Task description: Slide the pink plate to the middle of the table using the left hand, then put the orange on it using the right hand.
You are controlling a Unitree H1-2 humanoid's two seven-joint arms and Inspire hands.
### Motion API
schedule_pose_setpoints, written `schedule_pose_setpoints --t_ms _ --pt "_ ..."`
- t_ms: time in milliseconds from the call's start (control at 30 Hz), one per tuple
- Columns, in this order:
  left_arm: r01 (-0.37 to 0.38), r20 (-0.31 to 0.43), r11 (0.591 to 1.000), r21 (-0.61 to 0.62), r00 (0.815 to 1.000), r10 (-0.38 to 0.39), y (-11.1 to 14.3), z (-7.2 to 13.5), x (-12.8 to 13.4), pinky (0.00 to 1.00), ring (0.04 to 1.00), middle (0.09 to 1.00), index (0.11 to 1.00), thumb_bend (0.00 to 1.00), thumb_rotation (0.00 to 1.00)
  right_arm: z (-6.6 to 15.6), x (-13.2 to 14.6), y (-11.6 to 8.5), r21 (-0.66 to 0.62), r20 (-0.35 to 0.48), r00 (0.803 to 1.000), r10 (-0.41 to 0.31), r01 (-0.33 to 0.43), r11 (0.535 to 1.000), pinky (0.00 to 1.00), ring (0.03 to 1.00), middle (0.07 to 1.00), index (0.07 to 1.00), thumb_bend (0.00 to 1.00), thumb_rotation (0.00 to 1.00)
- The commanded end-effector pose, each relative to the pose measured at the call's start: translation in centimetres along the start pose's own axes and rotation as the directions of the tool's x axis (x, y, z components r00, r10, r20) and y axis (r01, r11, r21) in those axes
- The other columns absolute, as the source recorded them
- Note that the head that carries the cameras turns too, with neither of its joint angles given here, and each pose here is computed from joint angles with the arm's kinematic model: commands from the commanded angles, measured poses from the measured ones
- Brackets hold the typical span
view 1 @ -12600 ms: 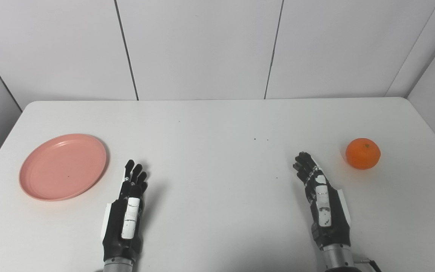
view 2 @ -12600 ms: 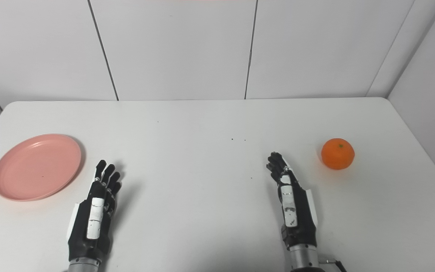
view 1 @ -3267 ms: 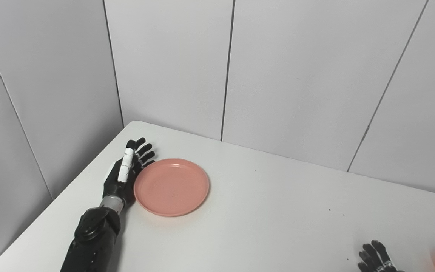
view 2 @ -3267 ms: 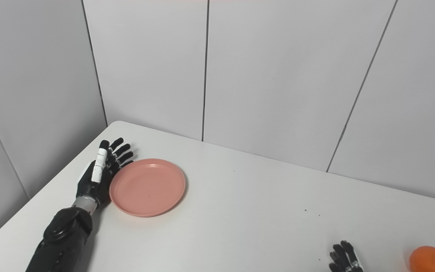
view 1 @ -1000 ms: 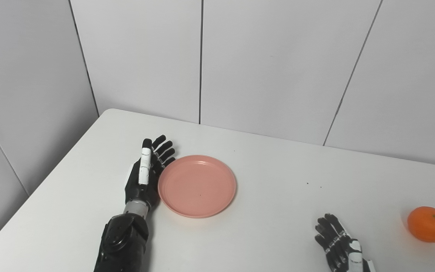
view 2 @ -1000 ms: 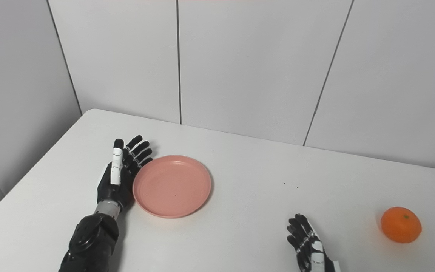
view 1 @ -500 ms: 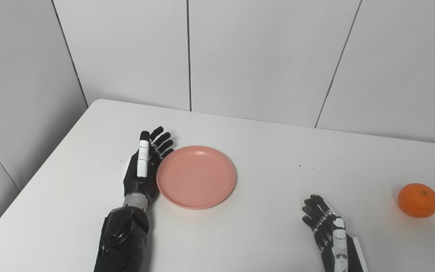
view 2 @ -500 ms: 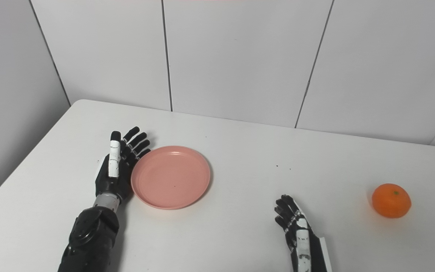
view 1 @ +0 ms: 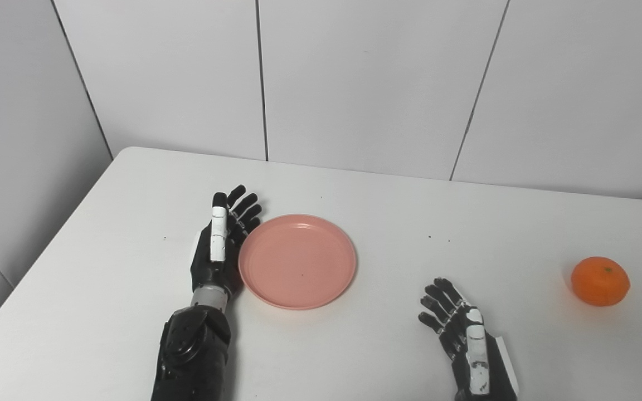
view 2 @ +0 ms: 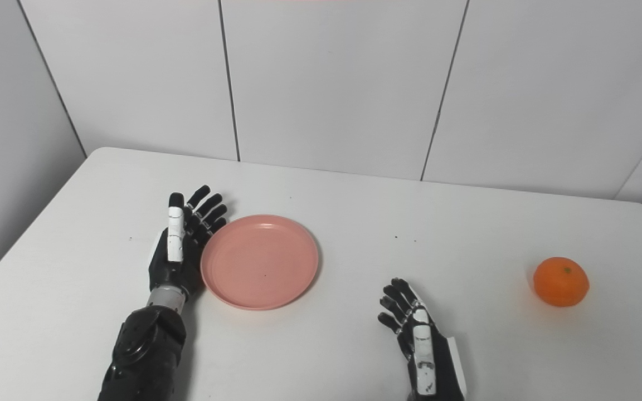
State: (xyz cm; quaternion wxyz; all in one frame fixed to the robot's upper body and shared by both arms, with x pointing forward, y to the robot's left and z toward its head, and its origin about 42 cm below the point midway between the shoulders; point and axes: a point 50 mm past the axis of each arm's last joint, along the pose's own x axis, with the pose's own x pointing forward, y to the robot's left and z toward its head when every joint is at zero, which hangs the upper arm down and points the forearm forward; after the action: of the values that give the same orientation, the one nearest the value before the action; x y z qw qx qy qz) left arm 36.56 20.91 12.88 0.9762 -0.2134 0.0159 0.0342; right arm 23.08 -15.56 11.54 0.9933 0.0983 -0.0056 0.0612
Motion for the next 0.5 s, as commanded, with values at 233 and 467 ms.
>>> schedule_pose_setpoints --t_ms 233,467 --pt "-0.067 -0.145 0.998 -0.011 0.987 0.065 0.2 -3.5 -1.2 0.92 0.844 0.823 0.836 0.96 0.83 -1.0 -0.8 1.4 0.038 -0.059 0.998 -0.019 0.021 0.999 0.82 0.850 0.847 0.847 0.84 1.00" --pt "-0.059 -0.135 0.998 -0.022 0.989 0.056 -0.2 -3.7 -1.3 0.92 0.840 0.808 0.940 0.92 0.82 -1.1 -0.4 2.6 0.038 -0.056 0.998 -0.017 0.019 0.999 0.84 0.854 0.848 0.845 0.85 1.00"
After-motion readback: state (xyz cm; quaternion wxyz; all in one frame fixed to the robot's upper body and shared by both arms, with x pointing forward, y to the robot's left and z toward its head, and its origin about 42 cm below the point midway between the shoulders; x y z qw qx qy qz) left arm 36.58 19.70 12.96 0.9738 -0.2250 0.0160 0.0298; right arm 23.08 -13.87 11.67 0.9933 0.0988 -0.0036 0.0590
